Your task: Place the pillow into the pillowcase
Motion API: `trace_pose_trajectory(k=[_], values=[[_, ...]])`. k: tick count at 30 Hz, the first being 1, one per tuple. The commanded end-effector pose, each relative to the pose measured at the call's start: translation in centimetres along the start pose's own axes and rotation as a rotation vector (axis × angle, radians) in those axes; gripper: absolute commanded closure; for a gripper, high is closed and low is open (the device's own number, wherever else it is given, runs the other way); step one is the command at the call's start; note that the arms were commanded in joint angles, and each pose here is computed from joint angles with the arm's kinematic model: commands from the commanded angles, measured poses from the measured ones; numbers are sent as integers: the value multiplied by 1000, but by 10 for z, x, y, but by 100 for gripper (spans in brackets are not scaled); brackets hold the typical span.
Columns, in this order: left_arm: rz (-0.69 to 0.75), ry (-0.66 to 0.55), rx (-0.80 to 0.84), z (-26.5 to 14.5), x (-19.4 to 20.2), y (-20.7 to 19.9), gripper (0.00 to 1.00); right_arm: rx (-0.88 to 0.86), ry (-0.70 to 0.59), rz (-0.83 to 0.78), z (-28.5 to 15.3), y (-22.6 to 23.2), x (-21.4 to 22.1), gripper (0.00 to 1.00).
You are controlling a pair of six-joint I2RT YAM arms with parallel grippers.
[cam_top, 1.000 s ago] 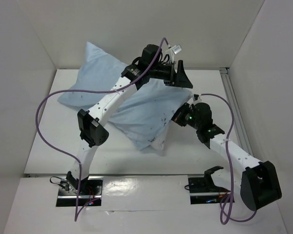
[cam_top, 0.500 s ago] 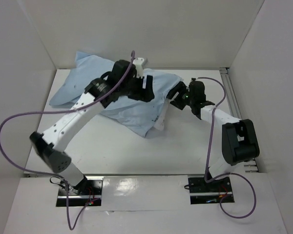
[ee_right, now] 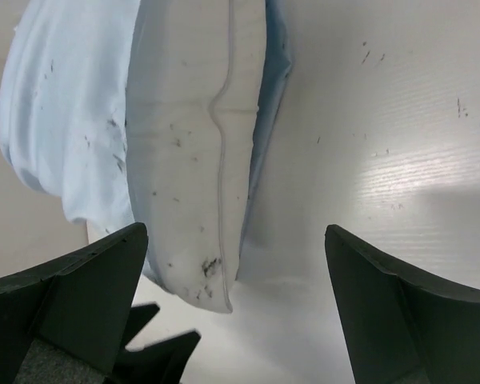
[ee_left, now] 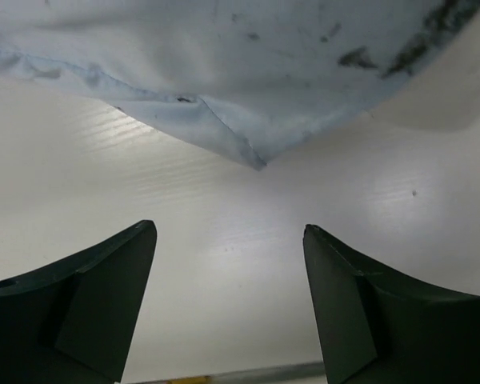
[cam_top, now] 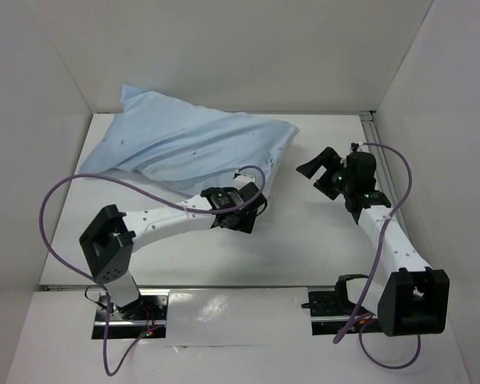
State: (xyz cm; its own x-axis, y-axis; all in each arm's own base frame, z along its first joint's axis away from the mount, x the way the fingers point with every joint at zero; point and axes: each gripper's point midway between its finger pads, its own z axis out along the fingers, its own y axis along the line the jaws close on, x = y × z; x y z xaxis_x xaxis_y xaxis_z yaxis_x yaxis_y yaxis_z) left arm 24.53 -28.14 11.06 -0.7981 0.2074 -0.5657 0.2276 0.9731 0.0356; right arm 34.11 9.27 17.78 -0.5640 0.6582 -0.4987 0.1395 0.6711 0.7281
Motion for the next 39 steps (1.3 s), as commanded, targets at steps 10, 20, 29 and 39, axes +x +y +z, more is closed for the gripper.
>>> trace_pose_trajectory(k=[10,20,29,39], values=[[-128,-103,-184,57,-25,24,31,-181,297,-88,-10,11,79,1],[-207,-152,-114,31,-47,43,100,-259,445,-152,31,39,128,21],[-126,-255,294,-76,-97,-35,100,-461,427,-151,87,125,118,100],[23,-408,757,-203,-176,-109,100,-586,270,-172,66,181,77,100]])
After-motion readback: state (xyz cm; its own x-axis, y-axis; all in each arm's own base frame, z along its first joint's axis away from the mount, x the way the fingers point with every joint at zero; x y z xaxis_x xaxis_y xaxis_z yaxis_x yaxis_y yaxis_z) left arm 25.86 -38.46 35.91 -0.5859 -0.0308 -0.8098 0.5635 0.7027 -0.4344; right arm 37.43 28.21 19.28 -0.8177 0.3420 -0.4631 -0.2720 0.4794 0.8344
